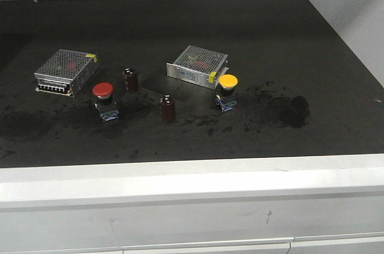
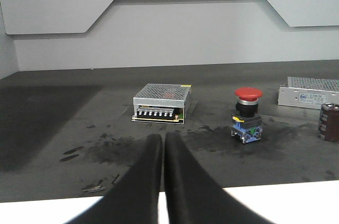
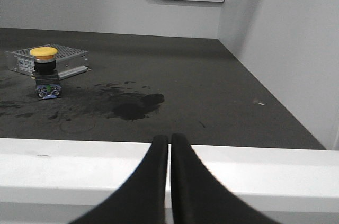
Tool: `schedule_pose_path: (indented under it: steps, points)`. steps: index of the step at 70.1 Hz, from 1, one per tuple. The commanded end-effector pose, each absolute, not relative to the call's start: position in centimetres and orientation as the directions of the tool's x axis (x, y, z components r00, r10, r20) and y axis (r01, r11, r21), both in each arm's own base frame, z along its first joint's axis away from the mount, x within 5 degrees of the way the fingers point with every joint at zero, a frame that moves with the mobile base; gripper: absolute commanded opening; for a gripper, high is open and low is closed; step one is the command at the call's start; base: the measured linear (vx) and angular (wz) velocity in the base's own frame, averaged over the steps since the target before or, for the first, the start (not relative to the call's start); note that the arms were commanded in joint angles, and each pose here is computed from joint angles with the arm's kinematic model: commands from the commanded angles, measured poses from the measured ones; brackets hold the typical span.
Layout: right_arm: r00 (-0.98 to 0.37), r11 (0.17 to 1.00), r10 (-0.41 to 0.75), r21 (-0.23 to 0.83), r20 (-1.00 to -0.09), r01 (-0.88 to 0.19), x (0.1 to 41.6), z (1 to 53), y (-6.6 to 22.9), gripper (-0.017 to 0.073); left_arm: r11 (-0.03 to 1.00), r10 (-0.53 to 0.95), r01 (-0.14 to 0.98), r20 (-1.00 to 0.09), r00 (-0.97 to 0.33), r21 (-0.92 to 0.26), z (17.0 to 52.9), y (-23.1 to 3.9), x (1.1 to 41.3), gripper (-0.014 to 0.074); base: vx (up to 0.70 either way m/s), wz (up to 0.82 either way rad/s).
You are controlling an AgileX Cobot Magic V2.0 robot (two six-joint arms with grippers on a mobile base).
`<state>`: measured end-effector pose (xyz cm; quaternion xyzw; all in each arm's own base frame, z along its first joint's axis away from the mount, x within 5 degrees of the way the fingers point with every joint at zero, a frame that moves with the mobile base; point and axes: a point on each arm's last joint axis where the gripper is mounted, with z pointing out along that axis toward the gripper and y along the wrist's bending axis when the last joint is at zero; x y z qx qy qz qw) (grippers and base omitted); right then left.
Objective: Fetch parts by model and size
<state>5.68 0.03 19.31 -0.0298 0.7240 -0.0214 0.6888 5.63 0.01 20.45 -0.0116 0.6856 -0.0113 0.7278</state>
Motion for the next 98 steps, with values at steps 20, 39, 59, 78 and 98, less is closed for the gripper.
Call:
schedule_pose_path:
  steps: [20,39,59,78,98]
  points:
    - [0.030,0.997,-0.077,-0.078,-0.997,-0.012,5.62,19.88,0.07,-0.0010,0.999,-0.042,0.004,-0.986,0.160,-0.042,21.61,0.02,5.39,-0.0006,0.00,0.00]
    - [0.030,0.997,-0.077,-0.078,-0.997,-0.012,5.62,19.88,0.07,-0.0010,0.999,-0.042,0.004,-0.986,0.160,-0.042,21.61,0.02,5.39,-0.0006,0.00,0.00]
    - [0.030,0.995,-0.097,-0.098,-0.995,-0.011,5.62,19.88,0.07,-0.0010,0.999,-0.042,0.004,-0.986,0.160,-0.042,21.61,0.02,5.39,-0.0006,0.00,0.00]
    - [0.030,0.993,-0.117,-0.117,-0.993,-0.010,5.62,19.88,0.06,-0.0010,0.999,-0.042,0.004,-0.985,0.169,-0.042,21.68,0.02,5.38,-0.0006,0.00,0.00]
    - [0.067,0.992,-0.128,-0.129,-0.989,-0.008,5.60,20.25,0.09,-0.0010,0.999,-0.051,0.006,-0.978,0.203,-0.051,22.30,0.04,5.26,-0.0006,0.00,0.00]
